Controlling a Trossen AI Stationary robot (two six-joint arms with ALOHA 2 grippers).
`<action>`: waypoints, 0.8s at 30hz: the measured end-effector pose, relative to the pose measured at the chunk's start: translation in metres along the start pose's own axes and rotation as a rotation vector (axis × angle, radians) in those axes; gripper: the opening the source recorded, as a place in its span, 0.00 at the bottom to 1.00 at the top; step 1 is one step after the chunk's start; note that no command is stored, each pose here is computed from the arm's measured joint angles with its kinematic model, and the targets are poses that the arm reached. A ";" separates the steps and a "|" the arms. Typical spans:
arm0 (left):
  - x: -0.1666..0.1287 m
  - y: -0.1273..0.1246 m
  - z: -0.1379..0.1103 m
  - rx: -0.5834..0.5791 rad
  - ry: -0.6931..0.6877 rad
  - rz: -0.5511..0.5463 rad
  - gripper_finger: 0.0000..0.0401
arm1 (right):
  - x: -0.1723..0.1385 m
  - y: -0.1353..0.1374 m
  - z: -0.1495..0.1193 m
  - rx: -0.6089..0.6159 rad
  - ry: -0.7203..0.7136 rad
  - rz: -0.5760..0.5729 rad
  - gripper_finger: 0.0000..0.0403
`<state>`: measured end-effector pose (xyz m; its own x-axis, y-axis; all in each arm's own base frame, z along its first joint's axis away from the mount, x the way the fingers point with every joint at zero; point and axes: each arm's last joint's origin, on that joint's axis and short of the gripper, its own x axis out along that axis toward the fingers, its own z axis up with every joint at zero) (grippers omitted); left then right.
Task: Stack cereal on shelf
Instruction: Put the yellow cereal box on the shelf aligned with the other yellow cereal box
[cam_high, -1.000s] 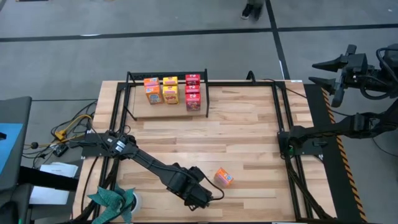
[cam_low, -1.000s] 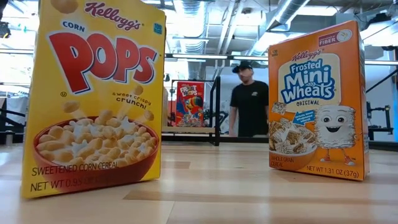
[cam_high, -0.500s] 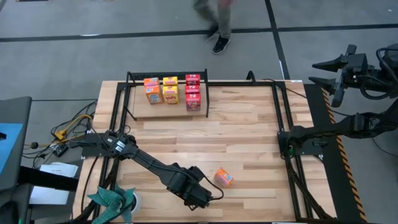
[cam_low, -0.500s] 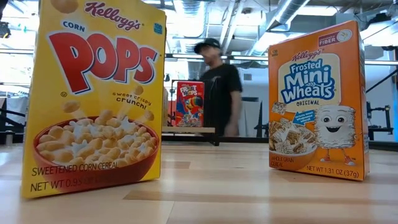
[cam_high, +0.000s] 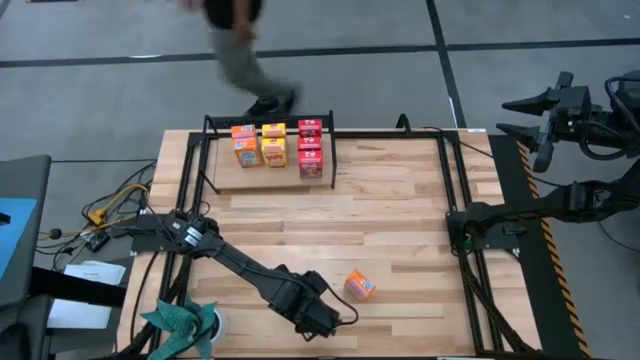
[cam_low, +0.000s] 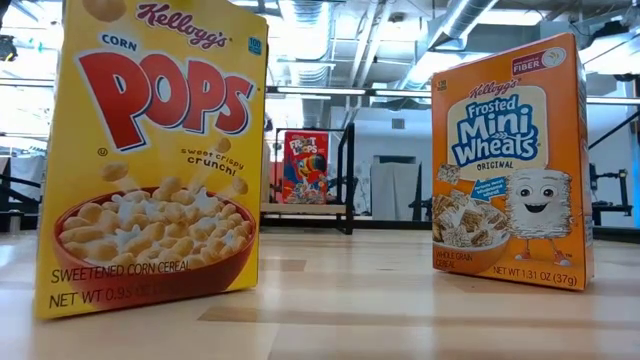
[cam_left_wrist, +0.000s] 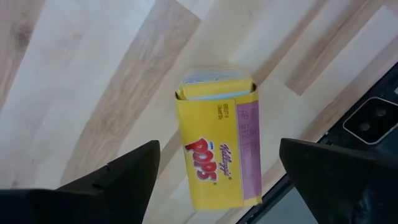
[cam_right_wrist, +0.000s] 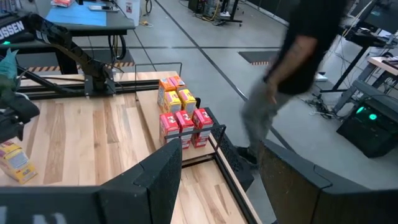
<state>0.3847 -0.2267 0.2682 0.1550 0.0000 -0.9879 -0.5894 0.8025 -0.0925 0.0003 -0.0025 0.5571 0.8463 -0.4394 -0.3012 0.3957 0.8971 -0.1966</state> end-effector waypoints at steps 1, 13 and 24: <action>0.000 0.000 0.000 0.001 0.000 0.000 0.79 | 0.000 0.000 0.000 0.000 0.000 0.000 0.58; 0.003 -0.002 0.000 -0.001 0.006 -0.016 0.52 | 0.000 0.000 0.000 0.000 0.000 0.000 0.58; 0.004 -0.001 0.002 -0.006 0.007 -0.016 0.40 | 0.000 0.000 0.000 0.000 0.000 0.000 0.58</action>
<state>0.3875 -0.2261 0.2649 0.1590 -0.0165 -0.9871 -0.5914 0.7990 -0.1086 0.0003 -0.0025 0.5572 0.8463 -0.4395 -0.3009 0.3960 0.8970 -0.1965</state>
